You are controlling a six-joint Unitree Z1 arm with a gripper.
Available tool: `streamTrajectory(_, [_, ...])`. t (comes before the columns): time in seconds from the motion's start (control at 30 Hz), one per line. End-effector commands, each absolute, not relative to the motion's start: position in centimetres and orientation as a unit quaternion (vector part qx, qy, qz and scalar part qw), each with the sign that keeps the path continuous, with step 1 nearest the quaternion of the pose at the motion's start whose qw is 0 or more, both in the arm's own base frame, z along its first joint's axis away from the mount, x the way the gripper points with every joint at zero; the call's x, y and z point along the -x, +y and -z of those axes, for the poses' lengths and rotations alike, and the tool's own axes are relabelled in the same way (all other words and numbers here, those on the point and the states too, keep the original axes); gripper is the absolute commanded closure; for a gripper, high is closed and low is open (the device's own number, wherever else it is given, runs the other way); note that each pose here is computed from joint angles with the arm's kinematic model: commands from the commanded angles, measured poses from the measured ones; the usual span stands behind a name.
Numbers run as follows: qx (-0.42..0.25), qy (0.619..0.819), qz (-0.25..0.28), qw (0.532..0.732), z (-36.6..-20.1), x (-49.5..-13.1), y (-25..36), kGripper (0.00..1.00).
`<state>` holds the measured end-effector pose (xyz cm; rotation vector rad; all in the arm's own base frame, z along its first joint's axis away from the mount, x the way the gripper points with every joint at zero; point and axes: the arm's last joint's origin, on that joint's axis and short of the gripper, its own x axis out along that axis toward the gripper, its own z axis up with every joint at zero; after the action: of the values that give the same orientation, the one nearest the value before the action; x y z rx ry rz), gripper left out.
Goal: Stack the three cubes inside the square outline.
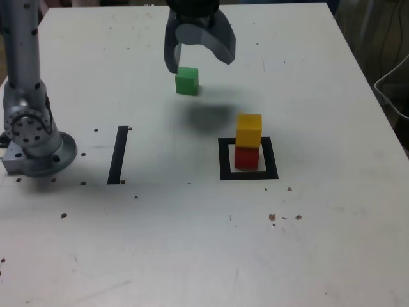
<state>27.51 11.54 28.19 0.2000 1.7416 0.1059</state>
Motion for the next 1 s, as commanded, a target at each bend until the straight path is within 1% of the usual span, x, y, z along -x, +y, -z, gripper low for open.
streamTrajectory(0.0, [-0.087, 0.767, -0.044, 0.635, -27.8, -27.3, 12.1, 0.01])
streamTrajectory(0.23, [-0.079, 0.784, -0.028, 0.615, -26.6, -26.3, 13.8, 0.01])
streamTrajectory(0.37, [-0.07, 0.79, -0.023, 0.609, -25.9, -25.8, 15.5, 0.01])
streamTrajectory(0.63, [-0.056, 0.789, -0.022, 0.612, -25.0, -25.5, 17.8, 0.01])
streamTrajectory(0.8, [-0.058, 0.785, -0.019, 0.616, -24.0, -25.8, 18.4, 0.01])
streamTrajectory(0.97, [-0.055, 0.788, -0.014, 0.613, -23.1, -25.9, 18.6, 0.02])
